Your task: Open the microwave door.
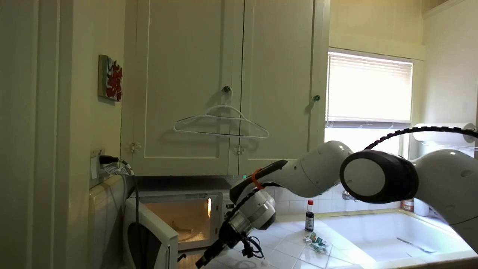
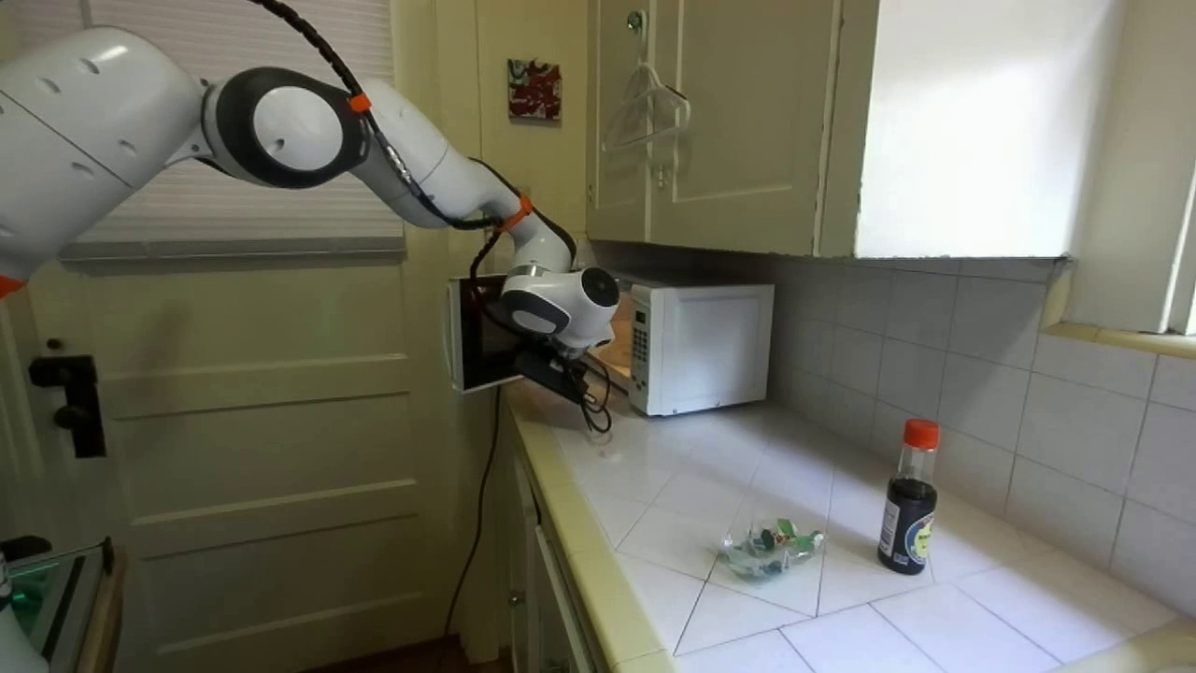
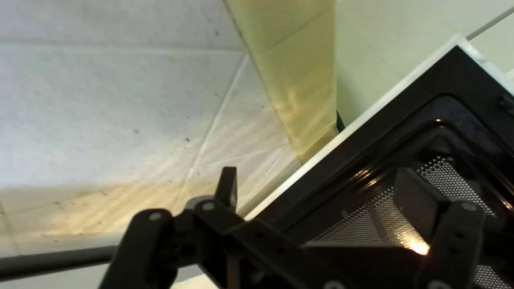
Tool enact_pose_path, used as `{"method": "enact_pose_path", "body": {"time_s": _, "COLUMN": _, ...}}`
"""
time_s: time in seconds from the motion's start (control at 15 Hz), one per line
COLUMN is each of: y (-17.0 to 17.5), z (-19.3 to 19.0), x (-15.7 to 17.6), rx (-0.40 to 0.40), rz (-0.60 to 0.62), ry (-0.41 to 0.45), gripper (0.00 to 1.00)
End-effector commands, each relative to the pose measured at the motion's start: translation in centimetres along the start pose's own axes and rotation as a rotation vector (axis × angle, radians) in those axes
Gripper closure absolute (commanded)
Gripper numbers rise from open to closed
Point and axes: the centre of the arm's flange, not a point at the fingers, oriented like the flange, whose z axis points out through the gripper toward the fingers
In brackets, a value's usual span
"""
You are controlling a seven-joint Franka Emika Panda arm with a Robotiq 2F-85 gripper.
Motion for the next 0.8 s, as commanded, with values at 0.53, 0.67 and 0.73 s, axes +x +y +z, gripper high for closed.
{"method": "enact_pose_path", "body": {"time_s": 0.53, "y": -7.8, "z": -9.1, "x": -13.2, "rx": -0.287, "rz": 0.091, "ry": 0.108, "gripper": 0.0}}
{"method": "enact_pose_path", "body": {"time_s": 0.67, "y": -9.9, "z": -10.8, "x": -14.4, "rx": -0.393, "rz": 0.142, "ry": 0.155, "gripper": 0.0}}
{"method": "enact_pose_path", "body": {"time_s": 0.73, "y": -11.3, "z": -11.7, "x": -14.8, "rx": -0.442, "rz": 0.169, "ry": 0.182, "gripper": 0.0}}
